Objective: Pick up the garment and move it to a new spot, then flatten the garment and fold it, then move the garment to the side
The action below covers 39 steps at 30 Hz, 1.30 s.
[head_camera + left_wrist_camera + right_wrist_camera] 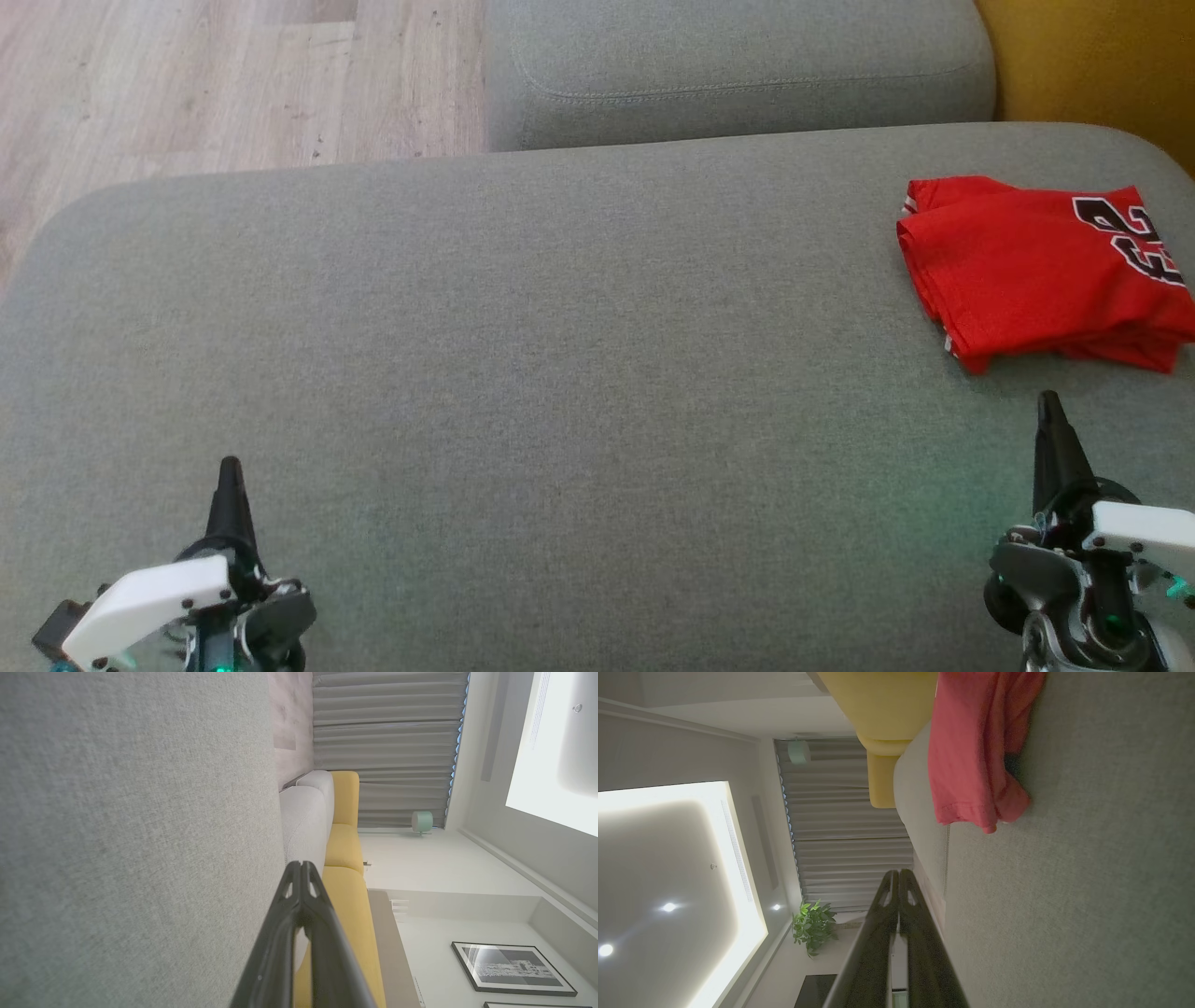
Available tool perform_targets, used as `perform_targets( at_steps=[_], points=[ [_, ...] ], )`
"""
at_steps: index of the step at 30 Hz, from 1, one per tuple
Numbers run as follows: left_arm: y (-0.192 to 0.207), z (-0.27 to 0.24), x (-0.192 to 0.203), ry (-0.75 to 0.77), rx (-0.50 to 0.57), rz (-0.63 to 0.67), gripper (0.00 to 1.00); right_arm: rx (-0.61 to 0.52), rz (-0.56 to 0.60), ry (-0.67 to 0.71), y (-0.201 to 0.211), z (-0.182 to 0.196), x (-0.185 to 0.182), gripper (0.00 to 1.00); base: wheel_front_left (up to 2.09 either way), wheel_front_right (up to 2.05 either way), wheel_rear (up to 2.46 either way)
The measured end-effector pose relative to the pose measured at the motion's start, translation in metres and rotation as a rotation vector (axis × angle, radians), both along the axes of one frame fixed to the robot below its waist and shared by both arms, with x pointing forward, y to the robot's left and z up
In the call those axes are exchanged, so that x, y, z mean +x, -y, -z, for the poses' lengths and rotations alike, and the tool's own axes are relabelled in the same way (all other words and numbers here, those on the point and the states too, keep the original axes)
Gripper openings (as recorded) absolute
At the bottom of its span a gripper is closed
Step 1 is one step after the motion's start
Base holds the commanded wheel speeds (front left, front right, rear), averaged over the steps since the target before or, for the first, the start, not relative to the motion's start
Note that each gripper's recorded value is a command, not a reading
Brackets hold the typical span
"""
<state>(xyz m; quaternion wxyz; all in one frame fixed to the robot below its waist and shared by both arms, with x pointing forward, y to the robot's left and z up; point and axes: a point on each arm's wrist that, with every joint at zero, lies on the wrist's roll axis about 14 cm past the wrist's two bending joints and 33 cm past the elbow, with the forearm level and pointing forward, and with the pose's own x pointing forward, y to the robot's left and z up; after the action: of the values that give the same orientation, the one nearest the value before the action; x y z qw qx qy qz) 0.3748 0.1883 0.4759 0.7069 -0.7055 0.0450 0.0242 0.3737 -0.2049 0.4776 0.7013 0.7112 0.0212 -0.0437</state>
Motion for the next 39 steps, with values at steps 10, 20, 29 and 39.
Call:
perform_targets(
  at_steps=[10, 20, 29, 39],
  points=[
    [-0.0001, 0.0, 0.0, 0.0, 0.0, -0.001, 0.0, 0.0, 0.002, 0.0, 0.0005, 0.0, -0.0001, 0.0, 0.0, 0.0, 0.0],
    [-0.0002, 0.0, 0.0, 0.0, -0.001, -0.001, 0.0, 0.001, -0.003, 0.0, 0.0006, -0.0001, -0.0001, 0.0, 0.0, 0.0, 0.0],
    [-0.0002, 0.0, 0.0, 0.0, -0.001, -0.001, 0.0, 0.001, -0.002, 0.0, 0.0009, 0.0, -0.0001, 0.0, 0.0, 0.0, 0.0],
    [-0.0002, 0.0, 0.0, 0.0, -0.001, -0.002, 0.0, 0.001, -0.001, 0.0, 0.0014, 0.0, -0.0002, 0.0, 0.0, 0.0, 0.0]
  ],
)
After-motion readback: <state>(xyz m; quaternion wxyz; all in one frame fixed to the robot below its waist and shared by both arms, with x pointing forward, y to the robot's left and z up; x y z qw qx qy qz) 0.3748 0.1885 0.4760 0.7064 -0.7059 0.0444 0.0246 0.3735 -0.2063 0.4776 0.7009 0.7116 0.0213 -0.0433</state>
